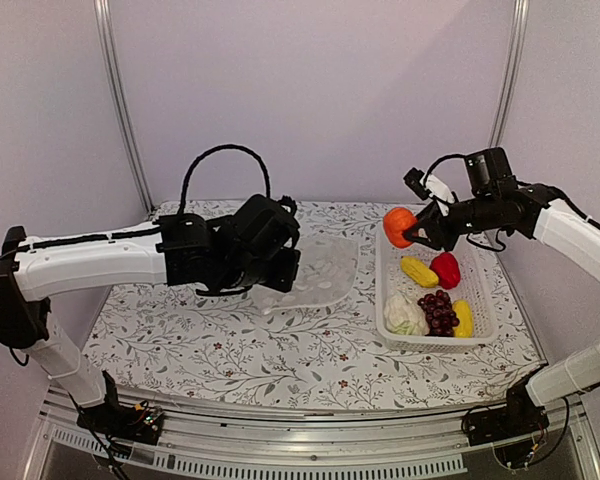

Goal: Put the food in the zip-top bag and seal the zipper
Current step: Pick up the fake vegetable from the bin, then place the fake vegetable in the zipper food storage bag.

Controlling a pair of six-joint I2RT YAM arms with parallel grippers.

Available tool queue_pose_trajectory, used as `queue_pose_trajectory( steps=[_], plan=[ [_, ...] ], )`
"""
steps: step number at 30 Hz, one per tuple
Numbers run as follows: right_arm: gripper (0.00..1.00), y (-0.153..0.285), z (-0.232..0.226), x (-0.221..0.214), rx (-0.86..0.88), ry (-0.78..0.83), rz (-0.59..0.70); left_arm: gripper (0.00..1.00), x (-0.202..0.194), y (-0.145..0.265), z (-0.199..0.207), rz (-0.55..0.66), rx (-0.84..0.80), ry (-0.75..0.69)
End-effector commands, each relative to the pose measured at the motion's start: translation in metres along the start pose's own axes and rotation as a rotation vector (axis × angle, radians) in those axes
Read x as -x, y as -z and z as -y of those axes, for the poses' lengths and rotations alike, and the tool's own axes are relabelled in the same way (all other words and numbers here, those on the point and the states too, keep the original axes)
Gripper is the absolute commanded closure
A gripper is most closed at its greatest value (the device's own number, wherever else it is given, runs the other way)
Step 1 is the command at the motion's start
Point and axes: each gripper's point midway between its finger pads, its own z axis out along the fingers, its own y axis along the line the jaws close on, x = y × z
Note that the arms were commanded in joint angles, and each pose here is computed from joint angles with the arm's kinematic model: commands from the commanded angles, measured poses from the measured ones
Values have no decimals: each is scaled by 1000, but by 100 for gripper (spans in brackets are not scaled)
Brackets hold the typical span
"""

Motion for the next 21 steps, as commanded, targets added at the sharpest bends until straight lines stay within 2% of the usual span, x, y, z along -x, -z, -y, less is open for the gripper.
queue_pose_trajectory(
  steps=[1, 5, 9, 21],
  plan=[
    [67, 35, -72, 36, 270, 105, 125, 100, 22, 7, 0, 42, -39, 53],
    [67, 52, -124, 55, 417, 210, 164, 100, 21, 4, 1, 41, -48, 60],
    [67, 48, -149, 62, 475, 266, 160, 100, 24, 4, 6, 48, -71, 72],
    [66, 0, -147, 61, 445, 276, 102, 100, 40, 20, 18, 92, -171, 67]
  ],
)
